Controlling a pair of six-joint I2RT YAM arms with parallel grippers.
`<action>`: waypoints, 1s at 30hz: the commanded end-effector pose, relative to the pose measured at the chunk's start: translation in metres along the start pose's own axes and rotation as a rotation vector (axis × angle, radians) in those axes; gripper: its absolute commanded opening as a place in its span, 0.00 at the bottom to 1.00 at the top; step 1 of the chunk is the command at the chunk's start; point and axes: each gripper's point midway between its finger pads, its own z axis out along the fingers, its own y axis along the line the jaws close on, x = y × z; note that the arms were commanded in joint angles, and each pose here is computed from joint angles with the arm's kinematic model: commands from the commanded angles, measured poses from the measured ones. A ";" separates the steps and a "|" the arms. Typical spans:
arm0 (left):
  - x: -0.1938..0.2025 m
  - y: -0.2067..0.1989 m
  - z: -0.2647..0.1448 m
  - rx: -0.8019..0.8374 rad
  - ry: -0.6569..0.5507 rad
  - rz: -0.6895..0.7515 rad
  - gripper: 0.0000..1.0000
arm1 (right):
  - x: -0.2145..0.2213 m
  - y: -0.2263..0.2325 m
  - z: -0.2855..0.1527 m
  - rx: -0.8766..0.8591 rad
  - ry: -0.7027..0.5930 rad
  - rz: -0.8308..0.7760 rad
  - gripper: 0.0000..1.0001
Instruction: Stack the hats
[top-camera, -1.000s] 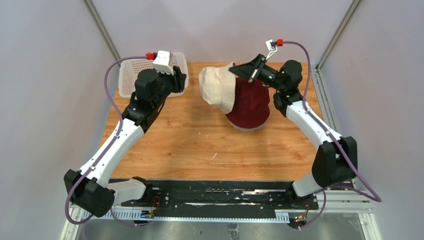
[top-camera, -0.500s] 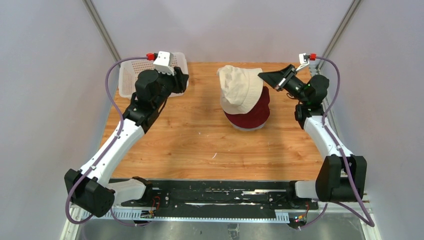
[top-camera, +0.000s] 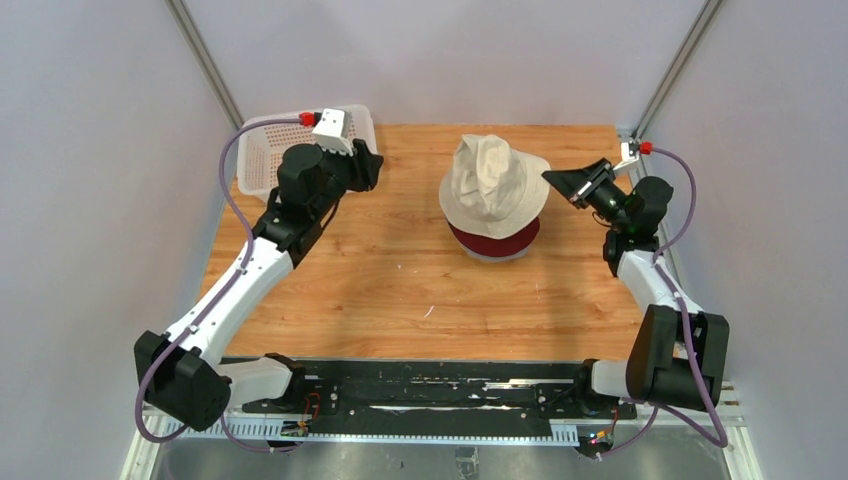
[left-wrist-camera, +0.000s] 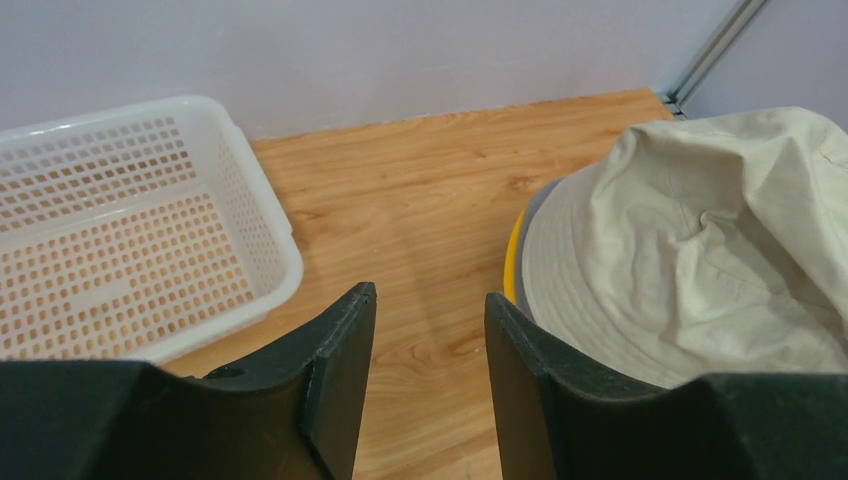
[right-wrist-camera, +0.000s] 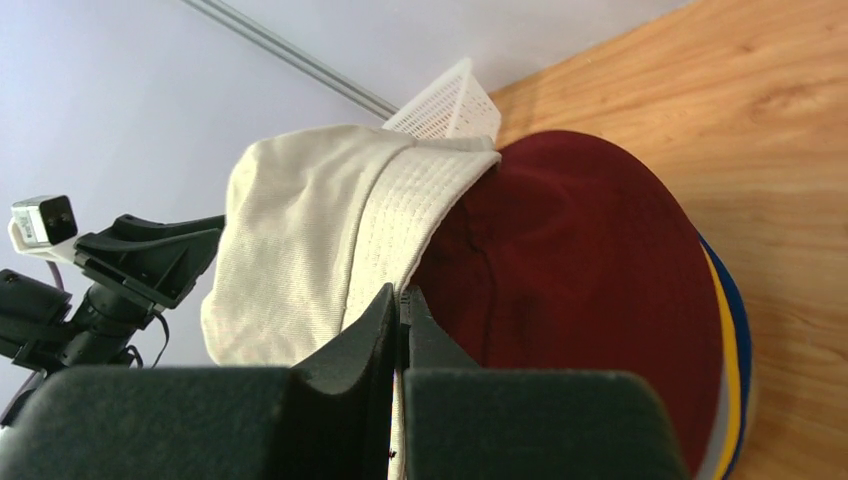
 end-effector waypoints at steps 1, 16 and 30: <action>0.003 -0.012 0.002 0.061 -0.031 -0.044 0.49 | 0.006 -0.018 -0.011 0.042 0.001 -0.036 0.00; 0.053 -0.078 0.012 0.341 -0.072 -0.225 0.49 | 0.048 -0.115 -0.017 0.350 0.132 0.059 0.00; 0.088 -0.109 0.033 0.526 -0.122 -0.395 0.50 | 0.061 -0.131 -0.018 0.388 0.168 0.057 0.00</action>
